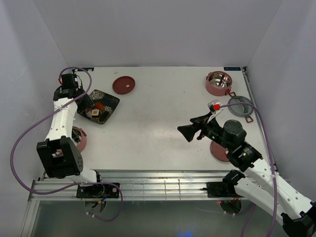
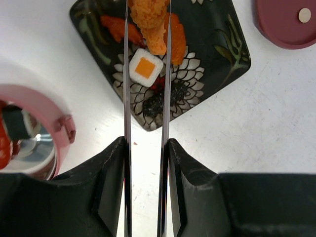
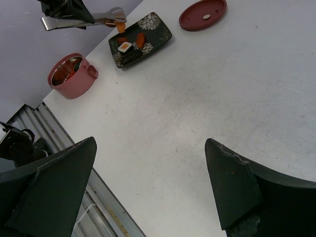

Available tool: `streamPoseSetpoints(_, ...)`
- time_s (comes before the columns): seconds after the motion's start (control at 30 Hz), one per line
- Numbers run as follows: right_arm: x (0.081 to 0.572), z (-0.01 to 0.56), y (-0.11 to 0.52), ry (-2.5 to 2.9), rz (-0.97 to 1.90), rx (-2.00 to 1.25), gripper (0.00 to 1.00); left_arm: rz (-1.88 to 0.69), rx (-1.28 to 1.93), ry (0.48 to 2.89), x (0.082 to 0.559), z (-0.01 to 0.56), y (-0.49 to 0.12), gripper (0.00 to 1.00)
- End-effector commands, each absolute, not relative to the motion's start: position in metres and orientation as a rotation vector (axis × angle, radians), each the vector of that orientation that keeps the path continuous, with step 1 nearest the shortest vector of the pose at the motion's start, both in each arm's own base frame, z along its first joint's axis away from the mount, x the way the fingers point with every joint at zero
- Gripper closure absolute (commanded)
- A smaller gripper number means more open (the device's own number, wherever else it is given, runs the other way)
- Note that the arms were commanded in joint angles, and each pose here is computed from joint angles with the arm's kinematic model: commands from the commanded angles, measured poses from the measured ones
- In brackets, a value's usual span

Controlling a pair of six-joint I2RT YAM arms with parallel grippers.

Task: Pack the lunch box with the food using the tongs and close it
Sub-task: Pick up the fake food from the plate, then place the fake food in the packing box.

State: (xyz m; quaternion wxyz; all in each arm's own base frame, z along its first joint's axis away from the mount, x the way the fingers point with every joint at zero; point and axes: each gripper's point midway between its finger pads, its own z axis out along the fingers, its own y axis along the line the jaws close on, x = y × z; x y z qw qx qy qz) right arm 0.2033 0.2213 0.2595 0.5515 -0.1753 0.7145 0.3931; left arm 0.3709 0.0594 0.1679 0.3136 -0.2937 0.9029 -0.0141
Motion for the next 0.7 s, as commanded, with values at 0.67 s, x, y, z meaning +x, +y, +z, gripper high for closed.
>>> streamPoseSetpoints(0.67, 0.192, 0.277, 0.226, 1.620, 1.002, -0.449, 0.04, 0.373, -1.301, 2.107, 0.212, 0.213, 0.109, 1.00)
